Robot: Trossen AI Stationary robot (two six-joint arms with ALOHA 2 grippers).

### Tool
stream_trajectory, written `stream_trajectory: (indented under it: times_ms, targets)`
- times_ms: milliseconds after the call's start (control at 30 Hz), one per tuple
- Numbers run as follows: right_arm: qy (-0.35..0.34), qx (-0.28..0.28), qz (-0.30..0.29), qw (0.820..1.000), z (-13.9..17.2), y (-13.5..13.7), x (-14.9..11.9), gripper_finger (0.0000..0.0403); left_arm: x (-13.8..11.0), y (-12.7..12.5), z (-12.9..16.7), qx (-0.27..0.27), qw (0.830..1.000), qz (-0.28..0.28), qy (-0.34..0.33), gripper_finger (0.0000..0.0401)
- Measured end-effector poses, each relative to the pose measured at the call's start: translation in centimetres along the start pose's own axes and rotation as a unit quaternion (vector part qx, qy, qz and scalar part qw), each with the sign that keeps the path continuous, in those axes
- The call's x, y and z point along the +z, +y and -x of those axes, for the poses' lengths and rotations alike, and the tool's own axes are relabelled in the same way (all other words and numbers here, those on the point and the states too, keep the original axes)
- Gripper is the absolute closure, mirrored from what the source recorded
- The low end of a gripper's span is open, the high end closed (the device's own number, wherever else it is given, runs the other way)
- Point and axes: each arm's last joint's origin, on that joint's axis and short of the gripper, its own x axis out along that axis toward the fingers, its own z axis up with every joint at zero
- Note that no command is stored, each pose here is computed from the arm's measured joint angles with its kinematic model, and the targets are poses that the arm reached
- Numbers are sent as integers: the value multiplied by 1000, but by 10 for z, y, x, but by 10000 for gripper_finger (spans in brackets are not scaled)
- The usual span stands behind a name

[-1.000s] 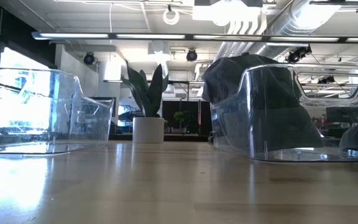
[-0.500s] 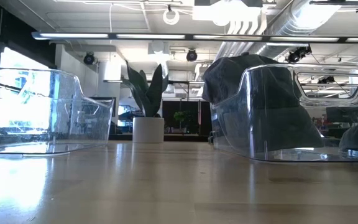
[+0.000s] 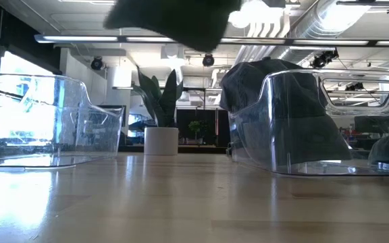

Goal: Pick & Place hat
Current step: Put the green cap into the left transparent bin

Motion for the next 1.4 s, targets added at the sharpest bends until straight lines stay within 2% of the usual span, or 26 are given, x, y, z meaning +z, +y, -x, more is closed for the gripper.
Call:
stream_trajectory:
  times_ms: [100, 200, 267, 367, 433, 600, 767, 867, 1133, 1233, 1300, 1400]
  targets:
    - [-5, -4, 12, 1000, 7, -1, -1, 230, -13, 3, 16, 65, 997, -3, 41, 401]
    - [-16, -14, 27, 999, 12, -1, 0, 230, -18, 4, 25, 98, 993, 1, 59, 401]
    - [-23, -30, 36, 999, 13, -2, 0, 229, -28, 5, 35, 126, 987, -3, 95, 401]
    - [-37, -74, 38, 996, 13, -5, 1, 230, -32, 4, 45, 141, 983, -26, 112, 401]
    - [-46, -108, 37, 992, 12, -7, 2, 232, -43, 5, 55, 159, 974, -34, 160, 401]
    - [-79, -192, 20, 978, 5, -10, 6, 233, -58, 3, 83, 209, 953, -71, 208, 401]
    - [-102, -252, 19, 962, -11, -12, 10, 234, -69, 5, 118, 229, 954, -97, 167, 401]
    - [-113, -273, 19, 955, -25, -12, 13, 234, -89, 14, 140, 243, 955, -93, 142, 401]
    - [-141, -298, 9, 944, -61, -12, 18, 235, -135, 37, 146, 233, 966, -107, 12, 401]
    - [-149, -300, 0, 942, -73, -15, 20, 235, -158, 44, 143, 231, 968, -101, 6, 401]
    - [-151, -301, -8, 941, -78, -17, 21, 235, -161, 47, 136, 215, 970, -109, -25, 401]
    - [-159, -299, -12, 941, -85, -22, 24, 235, -178, 53, 131, 209, 972, -108, -9, 401]
